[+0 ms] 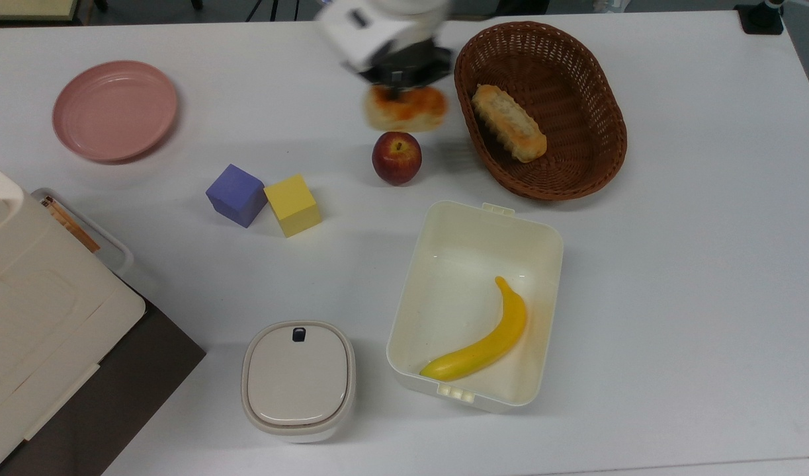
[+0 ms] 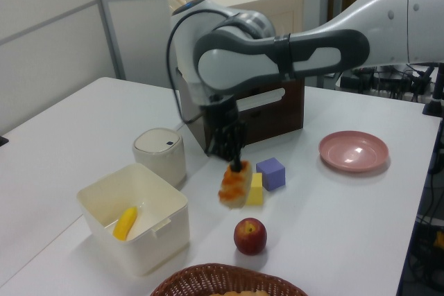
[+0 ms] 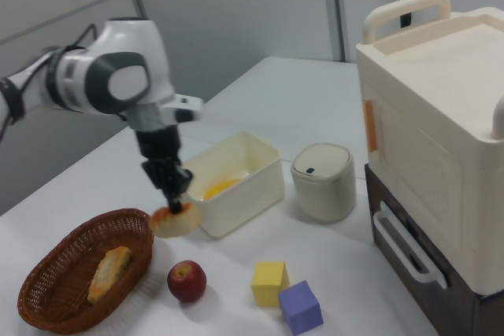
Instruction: Put the bread on the table
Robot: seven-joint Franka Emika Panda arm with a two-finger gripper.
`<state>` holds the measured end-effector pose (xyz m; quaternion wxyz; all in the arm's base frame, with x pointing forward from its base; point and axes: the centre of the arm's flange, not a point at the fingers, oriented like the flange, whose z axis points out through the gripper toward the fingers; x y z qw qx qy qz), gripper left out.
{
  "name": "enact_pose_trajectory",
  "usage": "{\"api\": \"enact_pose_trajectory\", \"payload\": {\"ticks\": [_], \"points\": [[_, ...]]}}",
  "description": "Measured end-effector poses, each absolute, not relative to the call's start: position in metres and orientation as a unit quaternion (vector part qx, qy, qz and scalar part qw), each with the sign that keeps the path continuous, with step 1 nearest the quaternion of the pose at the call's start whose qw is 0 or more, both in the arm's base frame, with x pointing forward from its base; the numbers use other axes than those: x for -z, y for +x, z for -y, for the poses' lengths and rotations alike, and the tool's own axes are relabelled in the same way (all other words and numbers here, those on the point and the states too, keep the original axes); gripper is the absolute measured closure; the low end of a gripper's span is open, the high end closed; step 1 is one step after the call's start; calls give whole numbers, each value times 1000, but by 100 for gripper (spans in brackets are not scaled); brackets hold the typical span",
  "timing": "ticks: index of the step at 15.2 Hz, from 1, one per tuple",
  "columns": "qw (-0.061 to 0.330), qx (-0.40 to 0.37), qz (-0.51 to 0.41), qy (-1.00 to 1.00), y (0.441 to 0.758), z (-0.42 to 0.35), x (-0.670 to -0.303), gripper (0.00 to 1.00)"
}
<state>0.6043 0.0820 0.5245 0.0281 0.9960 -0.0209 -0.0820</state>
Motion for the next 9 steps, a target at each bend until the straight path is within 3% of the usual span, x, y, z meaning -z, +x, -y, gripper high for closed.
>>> {"api": "enact_pose_trajectory", "payload": {"ticks": [4, 9], "points": [[20, 86, -7, 996, 610, -7, -524, 94], [45, 87, -18, 995, 610, 17, -525, 40]]}}
